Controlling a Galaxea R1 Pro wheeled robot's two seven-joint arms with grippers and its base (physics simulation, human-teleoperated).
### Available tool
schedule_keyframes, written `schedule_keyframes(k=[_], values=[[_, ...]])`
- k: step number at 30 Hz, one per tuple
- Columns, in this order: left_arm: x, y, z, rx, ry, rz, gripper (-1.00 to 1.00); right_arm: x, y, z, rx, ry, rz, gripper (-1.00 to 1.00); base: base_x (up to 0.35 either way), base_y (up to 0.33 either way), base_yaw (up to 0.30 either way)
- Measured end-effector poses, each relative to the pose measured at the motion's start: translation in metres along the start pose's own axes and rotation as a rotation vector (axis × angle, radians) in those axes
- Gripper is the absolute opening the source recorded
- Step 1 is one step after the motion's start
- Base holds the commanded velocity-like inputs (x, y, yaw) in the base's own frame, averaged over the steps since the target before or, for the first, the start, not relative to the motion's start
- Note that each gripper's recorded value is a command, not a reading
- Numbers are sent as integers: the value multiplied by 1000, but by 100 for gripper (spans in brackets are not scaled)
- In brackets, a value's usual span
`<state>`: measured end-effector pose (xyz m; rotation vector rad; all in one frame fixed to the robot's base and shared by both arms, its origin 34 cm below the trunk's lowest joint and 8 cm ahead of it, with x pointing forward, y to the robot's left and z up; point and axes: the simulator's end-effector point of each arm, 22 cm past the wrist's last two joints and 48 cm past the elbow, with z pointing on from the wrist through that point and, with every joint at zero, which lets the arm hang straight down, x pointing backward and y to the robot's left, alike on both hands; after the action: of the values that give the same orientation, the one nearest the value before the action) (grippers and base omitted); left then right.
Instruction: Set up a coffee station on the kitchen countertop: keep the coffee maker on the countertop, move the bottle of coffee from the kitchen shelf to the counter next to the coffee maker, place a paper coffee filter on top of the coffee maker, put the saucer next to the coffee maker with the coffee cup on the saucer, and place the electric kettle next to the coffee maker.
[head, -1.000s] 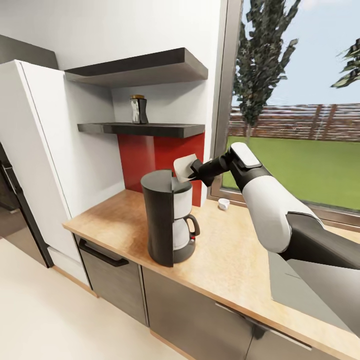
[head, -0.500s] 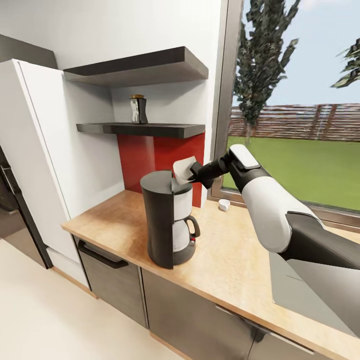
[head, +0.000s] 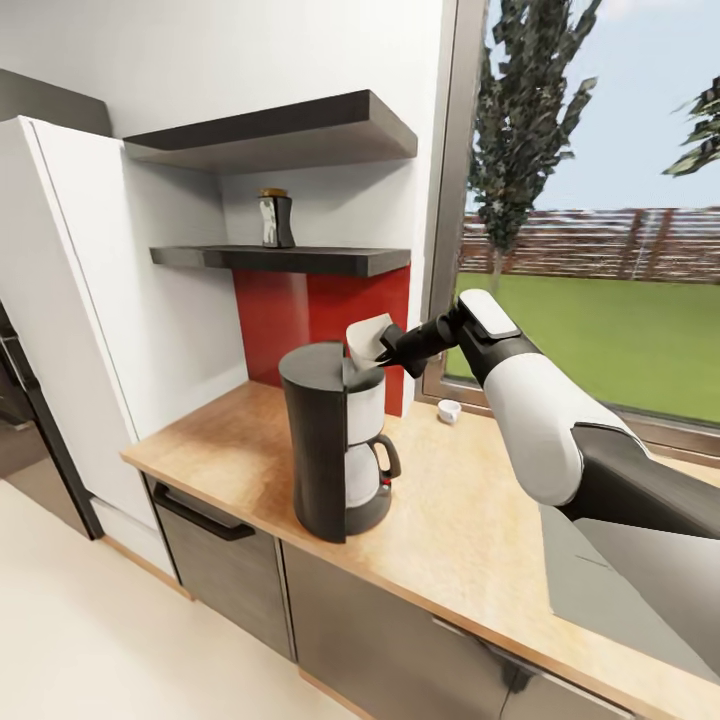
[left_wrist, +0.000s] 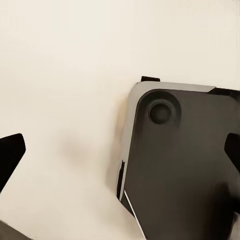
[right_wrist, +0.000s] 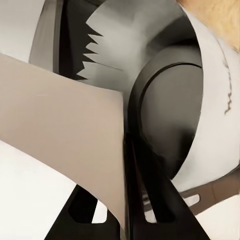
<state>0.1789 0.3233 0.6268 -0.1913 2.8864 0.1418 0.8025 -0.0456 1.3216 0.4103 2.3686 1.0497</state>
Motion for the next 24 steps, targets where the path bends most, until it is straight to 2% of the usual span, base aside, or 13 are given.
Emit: schedule_keyframes(k=[24], values=[[0,-1,0,1,1,0,100,-4,-15,0,20,3,19,-100,28,0,0]])
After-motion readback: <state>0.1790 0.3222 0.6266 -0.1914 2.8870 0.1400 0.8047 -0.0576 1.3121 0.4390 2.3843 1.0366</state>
